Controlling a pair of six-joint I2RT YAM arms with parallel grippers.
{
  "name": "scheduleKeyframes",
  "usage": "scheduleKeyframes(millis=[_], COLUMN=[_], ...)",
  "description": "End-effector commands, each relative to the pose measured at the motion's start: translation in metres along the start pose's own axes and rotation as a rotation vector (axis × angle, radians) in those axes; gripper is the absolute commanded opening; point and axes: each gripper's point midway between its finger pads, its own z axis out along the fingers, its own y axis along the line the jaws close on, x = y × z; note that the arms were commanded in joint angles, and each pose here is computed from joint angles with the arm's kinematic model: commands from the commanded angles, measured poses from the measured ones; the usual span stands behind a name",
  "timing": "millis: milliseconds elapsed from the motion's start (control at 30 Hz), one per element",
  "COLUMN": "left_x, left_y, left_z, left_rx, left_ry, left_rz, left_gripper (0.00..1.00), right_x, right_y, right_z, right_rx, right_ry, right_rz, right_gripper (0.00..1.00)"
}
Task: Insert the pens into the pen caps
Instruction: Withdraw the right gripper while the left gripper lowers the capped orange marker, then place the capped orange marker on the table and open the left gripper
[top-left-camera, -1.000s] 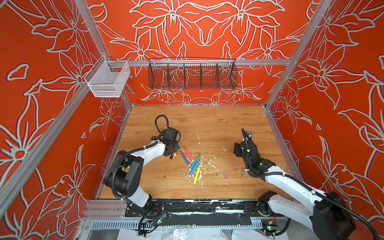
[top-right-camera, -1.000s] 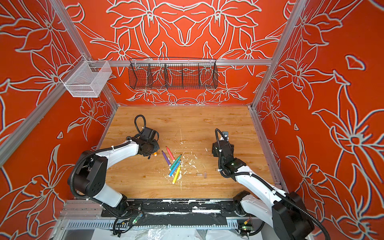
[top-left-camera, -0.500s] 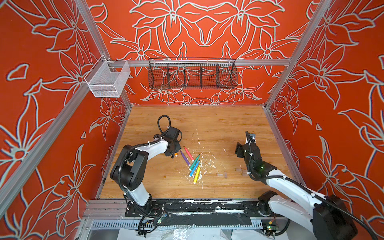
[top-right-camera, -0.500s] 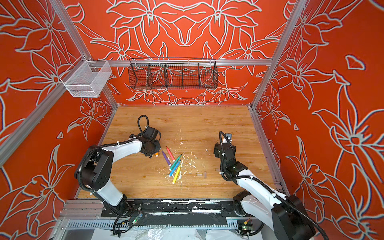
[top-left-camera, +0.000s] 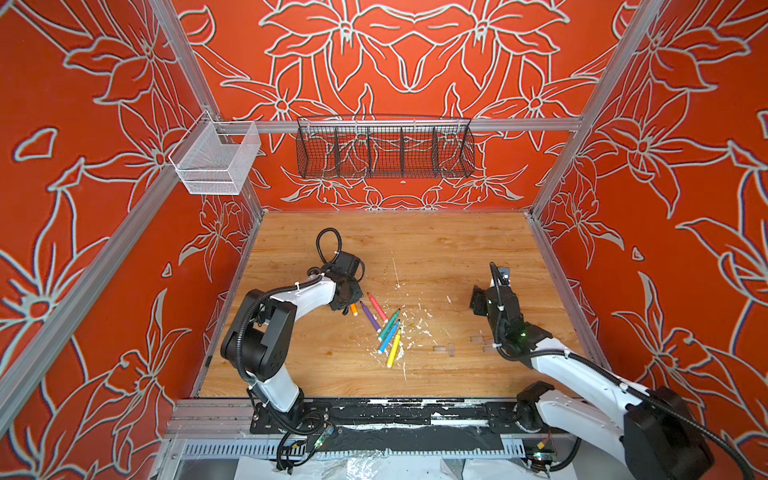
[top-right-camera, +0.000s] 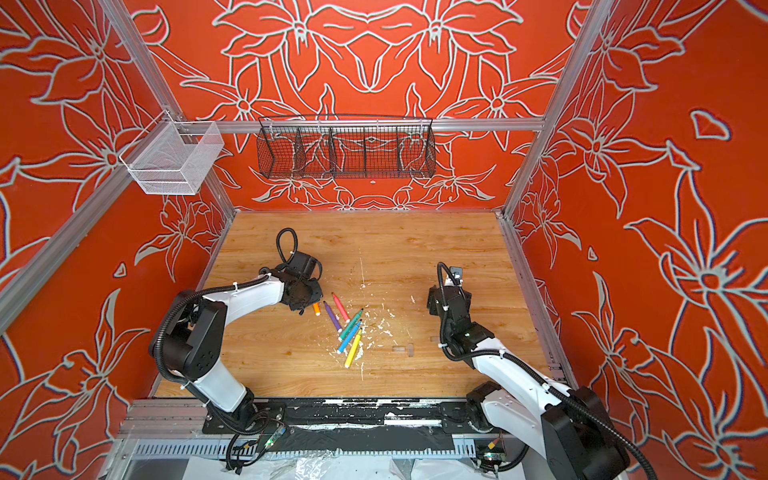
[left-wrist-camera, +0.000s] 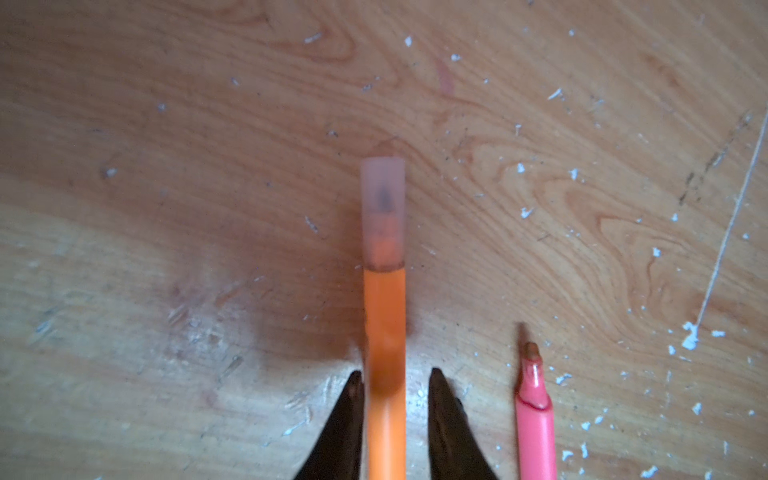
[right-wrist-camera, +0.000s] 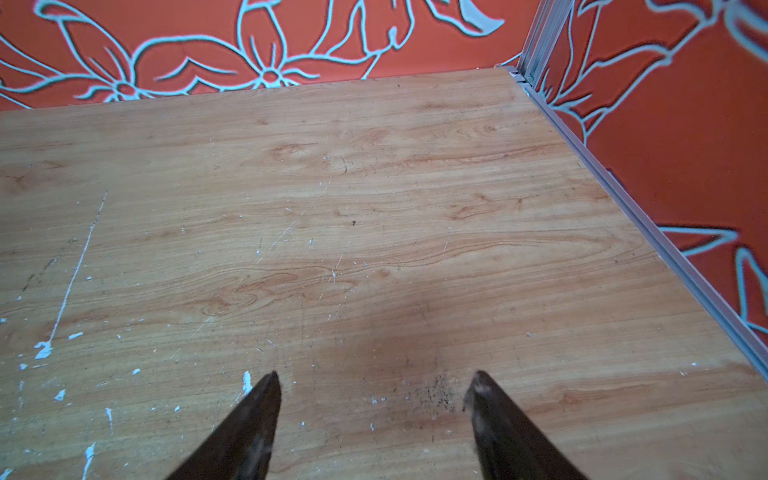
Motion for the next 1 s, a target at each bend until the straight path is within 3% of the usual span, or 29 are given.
scheduleKeyframes(millis=[0,167,267,467,733,967], left_x=[-0.01,-0.02,-0.023,-0.021,0.04,0.059], left_y=[-0.004,-0.014,-0.024,-0.048,-0.083,-0.068], left_z=[-0.019,-0.047,-0.075,-0.147,-0.181,-0.19], left_rx=[0.023,0.099,0.187,0.277,0.388,0.345], left_ry=[-0.037,-0.105,-0.15,-0.333,-0.19,-0.139], left_rz=[0.012,0.027,0.05,0.212,0.387,0.44], left_gripper=[0.28,0.41,0.42,0.49,0.49,0.5], right_x=[-0.007,-0.006,-0.006,-0.006,-0.006,-0.005], right_y=[0.001,0.001,0.001,0.001,0.003,0.004], right_z=[-0.001,-0.001,-0.001,-0.002,0.0,0.006], right_rx=[-0.008,-0.009,-0.01,-0.011,-0.017,0.011], right_ry=[-0.022,-0.018,-0.019,-0.022,-0.012,0.026], right_rz=[0.018,0.017,0.017,0.019,0.013,-0.006], right_gripper=[0.74,0.73,0.73,0.73,0.74,0.72])
